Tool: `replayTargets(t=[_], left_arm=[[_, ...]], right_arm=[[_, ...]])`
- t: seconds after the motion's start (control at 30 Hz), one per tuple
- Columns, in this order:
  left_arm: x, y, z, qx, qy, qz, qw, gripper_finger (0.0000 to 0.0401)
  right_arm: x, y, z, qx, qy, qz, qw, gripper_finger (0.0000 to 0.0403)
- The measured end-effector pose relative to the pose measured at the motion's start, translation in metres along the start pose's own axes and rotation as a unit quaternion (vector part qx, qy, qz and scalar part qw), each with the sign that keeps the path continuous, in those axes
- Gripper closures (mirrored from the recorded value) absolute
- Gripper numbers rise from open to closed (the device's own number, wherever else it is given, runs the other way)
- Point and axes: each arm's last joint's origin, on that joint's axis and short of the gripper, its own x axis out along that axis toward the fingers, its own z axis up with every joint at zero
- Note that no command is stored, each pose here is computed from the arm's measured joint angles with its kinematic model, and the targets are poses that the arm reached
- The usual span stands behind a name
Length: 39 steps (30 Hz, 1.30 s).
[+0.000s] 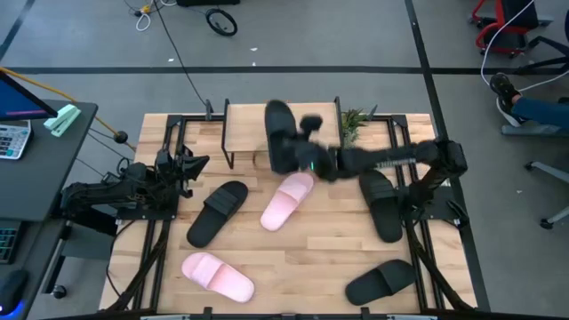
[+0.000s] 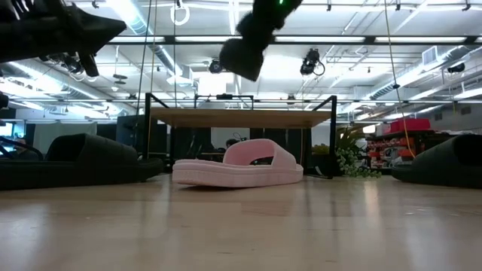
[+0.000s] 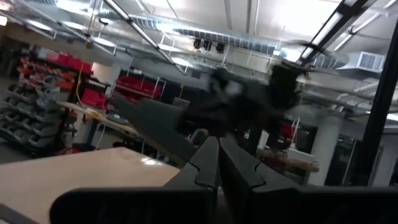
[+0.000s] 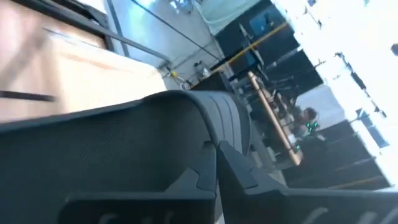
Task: Pick and place slides into the shelf
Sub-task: Put the black slipper on the shelf
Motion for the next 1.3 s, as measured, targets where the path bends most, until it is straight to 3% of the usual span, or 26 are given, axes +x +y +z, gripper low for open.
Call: replayTargets(t=[0.13,0.27,0.33,0.43,0.53,0.83,1.3], left_arm=[[0.001,0.0,-0.002,-0.005,0.01,0.003,1.0,0.0377],[0.001,0.001,-0.003,-0.003,0.016,0.006,1.0,0.0381],[0.001,0.001,-0.004,-0.002,0.019,0.008,1.0,0.0384],[0.001,0.001,-0.004,-0.002,0.02,0.008,1.0,0.0389],[0.001,0.001,-0.005,-0.001,0.021,0.009,1.0,0.0388],[0.001,0.001,-0.005,0.005,0.022,0.009,1.0,0.0377],[0.001,0.001,-0.005,-0.004,0.022,0.009,1.0,0.0386]], right_arm=[[0.045,-0.024,-0.02,0.043,-0.008,0.025,0.999,0.0401],[0.078,-0.028,-0.035,0.089,-0.022,0.044,0.995,0.0401],[0.09,-0.02,-0.04,0.089,-0.023,0.047,0.995,0.0401],[0.101,-0.002,-0.044,0.041,-0.007,0.033,0.999,0.0401],[0.103,0.005,-0.042,0.014,0.01,-0.006,1.0,0.0401],[0.102,0.0,-0.023,0.013,-0.022,0.026,0.999,0.0394],[0.109,-0.008,-0.033,0.085,0.024,0.046,0.995,0.0305]])
